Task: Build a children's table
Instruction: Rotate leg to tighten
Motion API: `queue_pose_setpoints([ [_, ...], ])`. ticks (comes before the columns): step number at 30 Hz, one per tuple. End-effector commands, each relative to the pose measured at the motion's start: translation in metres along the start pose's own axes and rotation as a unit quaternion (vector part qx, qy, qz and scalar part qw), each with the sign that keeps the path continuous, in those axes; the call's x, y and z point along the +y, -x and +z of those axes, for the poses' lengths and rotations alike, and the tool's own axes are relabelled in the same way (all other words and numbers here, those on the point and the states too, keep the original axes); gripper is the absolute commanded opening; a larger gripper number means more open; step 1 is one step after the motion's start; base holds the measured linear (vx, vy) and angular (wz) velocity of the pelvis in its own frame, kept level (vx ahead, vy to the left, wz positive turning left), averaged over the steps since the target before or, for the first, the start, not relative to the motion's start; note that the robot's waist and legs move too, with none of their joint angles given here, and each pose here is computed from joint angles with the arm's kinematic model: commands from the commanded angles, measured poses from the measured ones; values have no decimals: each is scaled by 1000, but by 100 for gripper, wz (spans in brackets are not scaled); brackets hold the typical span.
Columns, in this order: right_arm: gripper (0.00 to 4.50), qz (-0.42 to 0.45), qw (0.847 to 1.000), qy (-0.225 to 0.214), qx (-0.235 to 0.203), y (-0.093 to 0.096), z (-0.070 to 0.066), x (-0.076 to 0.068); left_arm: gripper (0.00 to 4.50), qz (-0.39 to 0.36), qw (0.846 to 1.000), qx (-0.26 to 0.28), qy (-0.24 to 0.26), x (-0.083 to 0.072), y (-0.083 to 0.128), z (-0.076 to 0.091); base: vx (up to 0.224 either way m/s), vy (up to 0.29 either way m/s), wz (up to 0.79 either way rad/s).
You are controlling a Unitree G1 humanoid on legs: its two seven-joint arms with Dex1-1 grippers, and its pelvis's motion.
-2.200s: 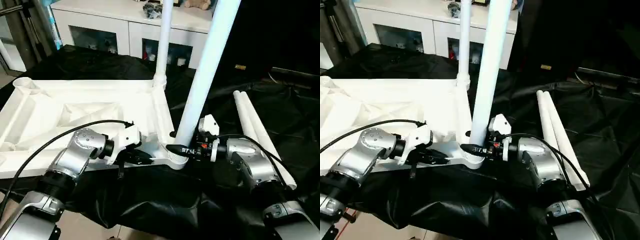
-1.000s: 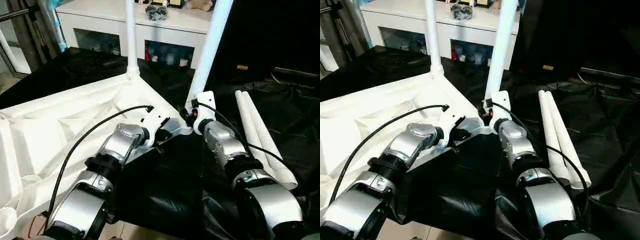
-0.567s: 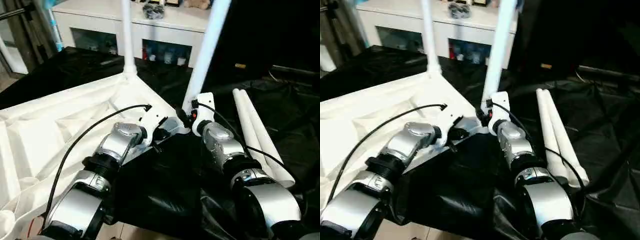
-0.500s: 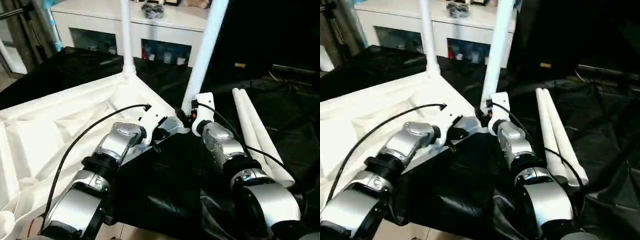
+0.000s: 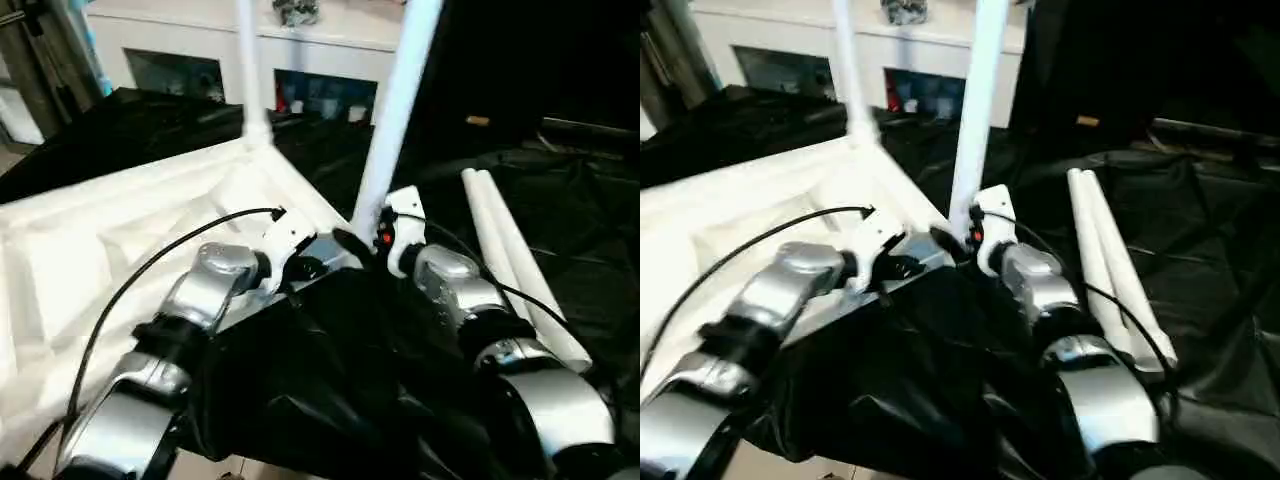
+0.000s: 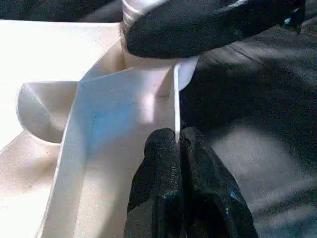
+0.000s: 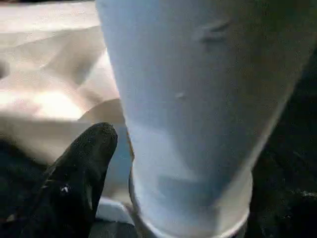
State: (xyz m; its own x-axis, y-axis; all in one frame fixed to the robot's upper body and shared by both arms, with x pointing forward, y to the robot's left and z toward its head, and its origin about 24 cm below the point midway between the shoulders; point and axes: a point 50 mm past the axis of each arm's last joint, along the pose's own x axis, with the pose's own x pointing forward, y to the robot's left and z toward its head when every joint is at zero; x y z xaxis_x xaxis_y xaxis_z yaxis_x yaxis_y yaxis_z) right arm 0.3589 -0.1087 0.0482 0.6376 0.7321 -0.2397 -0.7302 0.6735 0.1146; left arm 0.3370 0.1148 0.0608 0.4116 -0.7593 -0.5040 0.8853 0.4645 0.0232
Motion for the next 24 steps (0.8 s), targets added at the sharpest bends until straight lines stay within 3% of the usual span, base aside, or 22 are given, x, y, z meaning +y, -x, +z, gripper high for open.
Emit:
queue_pose_setpoints([
  [1,395,85,996,19,28,2,-3,11,0,-56,997,-44,-29,-12,-3,14,0,0,0],
  [10,395,212,973,71,62,36,-4,12,0,-145,986,-46,-66,-20,18,5,0,0,0],
  [16,395,243,964,73,74,41,-7,18,0,-183,980,-35,-70,-23,28,-2,0,0,0],
  [17,370,245,964,75,76,41,-7,19,0,-187,979,-34,-70,-23,29,-2,0,0,0],
  [24,315,257,959,75,89,45,-10,25,0,-200,977,-16,-76,-22,36,-8,0,0,0],
])
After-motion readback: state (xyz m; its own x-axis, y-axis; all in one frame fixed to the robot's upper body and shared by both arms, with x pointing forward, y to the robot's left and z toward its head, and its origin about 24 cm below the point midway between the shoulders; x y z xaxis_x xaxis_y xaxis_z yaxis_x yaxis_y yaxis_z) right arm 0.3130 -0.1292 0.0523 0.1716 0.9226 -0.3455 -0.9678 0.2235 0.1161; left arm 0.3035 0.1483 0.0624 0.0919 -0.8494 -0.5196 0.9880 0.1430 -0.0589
